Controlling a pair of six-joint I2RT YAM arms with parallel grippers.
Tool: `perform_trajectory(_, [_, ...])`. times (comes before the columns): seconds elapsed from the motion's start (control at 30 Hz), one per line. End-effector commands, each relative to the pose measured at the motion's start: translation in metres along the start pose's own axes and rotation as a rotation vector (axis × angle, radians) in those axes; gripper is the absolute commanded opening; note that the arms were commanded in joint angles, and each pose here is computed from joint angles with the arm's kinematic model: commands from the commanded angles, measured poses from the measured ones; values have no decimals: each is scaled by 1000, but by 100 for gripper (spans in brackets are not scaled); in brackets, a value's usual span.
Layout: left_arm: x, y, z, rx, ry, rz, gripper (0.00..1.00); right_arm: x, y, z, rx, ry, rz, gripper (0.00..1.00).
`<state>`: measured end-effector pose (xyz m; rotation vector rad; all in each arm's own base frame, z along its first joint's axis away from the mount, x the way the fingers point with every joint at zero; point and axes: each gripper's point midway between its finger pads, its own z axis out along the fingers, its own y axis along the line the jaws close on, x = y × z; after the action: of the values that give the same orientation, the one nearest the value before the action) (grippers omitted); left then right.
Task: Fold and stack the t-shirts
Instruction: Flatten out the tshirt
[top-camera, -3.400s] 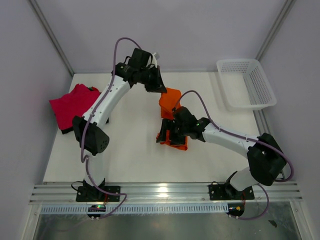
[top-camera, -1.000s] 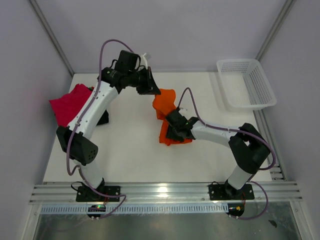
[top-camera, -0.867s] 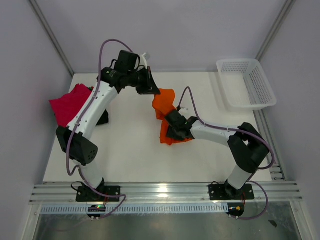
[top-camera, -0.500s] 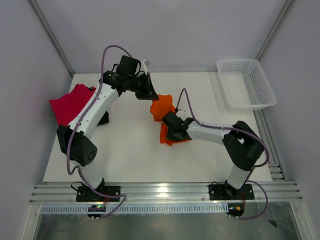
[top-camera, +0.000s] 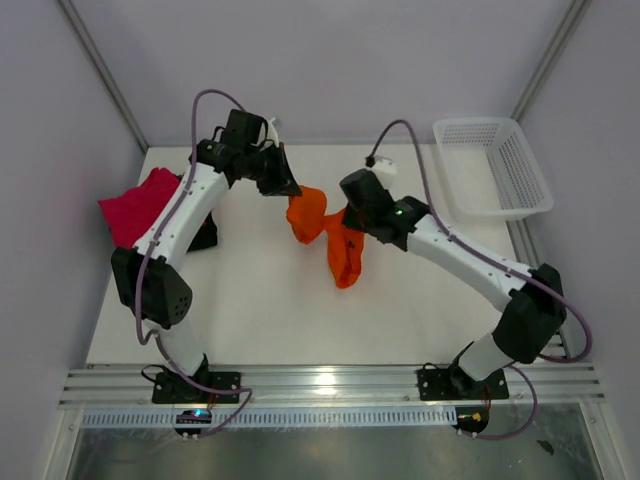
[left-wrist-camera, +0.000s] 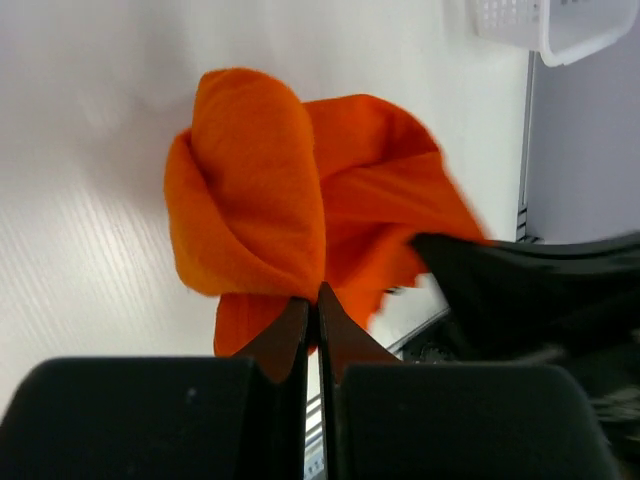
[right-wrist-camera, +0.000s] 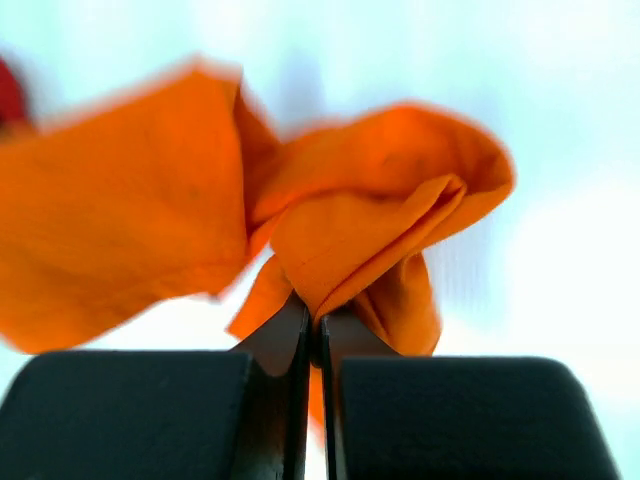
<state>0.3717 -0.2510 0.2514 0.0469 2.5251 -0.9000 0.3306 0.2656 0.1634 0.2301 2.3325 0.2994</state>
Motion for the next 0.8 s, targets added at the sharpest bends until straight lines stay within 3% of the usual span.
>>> perform_trajectory(0.0, [-24,9,-11,-17,-59,23,0,-110,-34,-70,48,-265,107,3])
perform_trajectory(0.23, [-36,16,-15,-8,-80,6,0,-238,-101,-214,143,-677,192,3])
perform_trajectory(0.33, [-37,15,-12,13,-70,-9,0,-263,-123,-257,221,-754,206,3])
perform_trajectory(0.47, [-39,12,-7,33,-65,-23,0,-271,-131,-277,221,-786,220,3])
perform_trajectory(0.77, [-45,8,-2,57,-65,-34,0,-250,-122,-245,180,-695,204,3])
